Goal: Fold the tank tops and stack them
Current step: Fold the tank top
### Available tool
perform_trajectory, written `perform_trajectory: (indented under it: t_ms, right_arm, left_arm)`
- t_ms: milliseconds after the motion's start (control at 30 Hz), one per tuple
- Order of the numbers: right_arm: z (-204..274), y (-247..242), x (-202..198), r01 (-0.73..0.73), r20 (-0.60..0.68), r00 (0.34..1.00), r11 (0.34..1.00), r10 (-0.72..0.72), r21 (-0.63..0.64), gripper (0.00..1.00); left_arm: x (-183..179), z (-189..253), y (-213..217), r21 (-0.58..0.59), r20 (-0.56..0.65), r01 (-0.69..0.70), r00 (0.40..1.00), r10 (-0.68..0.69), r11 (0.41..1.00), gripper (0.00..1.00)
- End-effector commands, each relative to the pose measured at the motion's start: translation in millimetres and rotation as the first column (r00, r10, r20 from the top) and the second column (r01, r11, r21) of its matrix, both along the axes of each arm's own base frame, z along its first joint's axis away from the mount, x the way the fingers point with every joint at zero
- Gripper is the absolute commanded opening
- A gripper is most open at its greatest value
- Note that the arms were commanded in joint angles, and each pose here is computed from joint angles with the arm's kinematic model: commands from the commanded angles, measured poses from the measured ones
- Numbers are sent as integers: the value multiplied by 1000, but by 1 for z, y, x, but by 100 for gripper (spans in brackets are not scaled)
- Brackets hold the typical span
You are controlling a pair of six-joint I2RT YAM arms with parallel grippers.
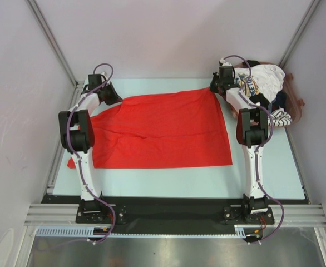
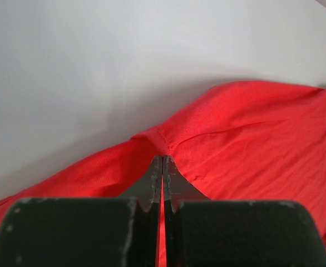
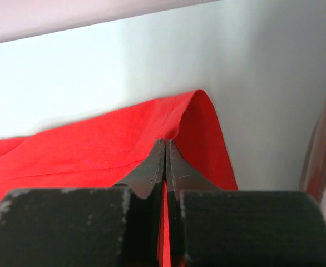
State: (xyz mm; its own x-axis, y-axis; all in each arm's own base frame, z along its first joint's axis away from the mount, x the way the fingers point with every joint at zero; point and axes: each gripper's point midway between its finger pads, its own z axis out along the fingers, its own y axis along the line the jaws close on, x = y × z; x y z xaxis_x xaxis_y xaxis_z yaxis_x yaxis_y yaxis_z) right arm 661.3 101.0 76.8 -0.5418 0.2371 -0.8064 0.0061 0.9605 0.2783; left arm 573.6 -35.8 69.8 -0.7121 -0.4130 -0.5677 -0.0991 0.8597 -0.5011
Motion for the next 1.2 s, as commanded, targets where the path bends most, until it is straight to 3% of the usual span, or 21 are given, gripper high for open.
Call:
perform_trajectory:
  t_ms: [0,433,800,1167]
  right_arm:
    - [67,-3,5,-3,123,992,1000,3,-1,0]
    - [87,-32,-9,61,129,989,997,-67,52,0]
    - [91,-21,-30,10,135,991,998,-19,69,0]
    - [90,7,-14,17,132,991,992,1,-129,0]
  left_arm:
    - [8,61,-2,-25,135,9,991,-6,1000,0]
    - [2,57,6,-39,127,-24,991,29,999,0]
    - [-9,57,12,-67,133,-42,990,50,997,0]
    - [-7,58,11,-64,136,-32,990,41,997,0]
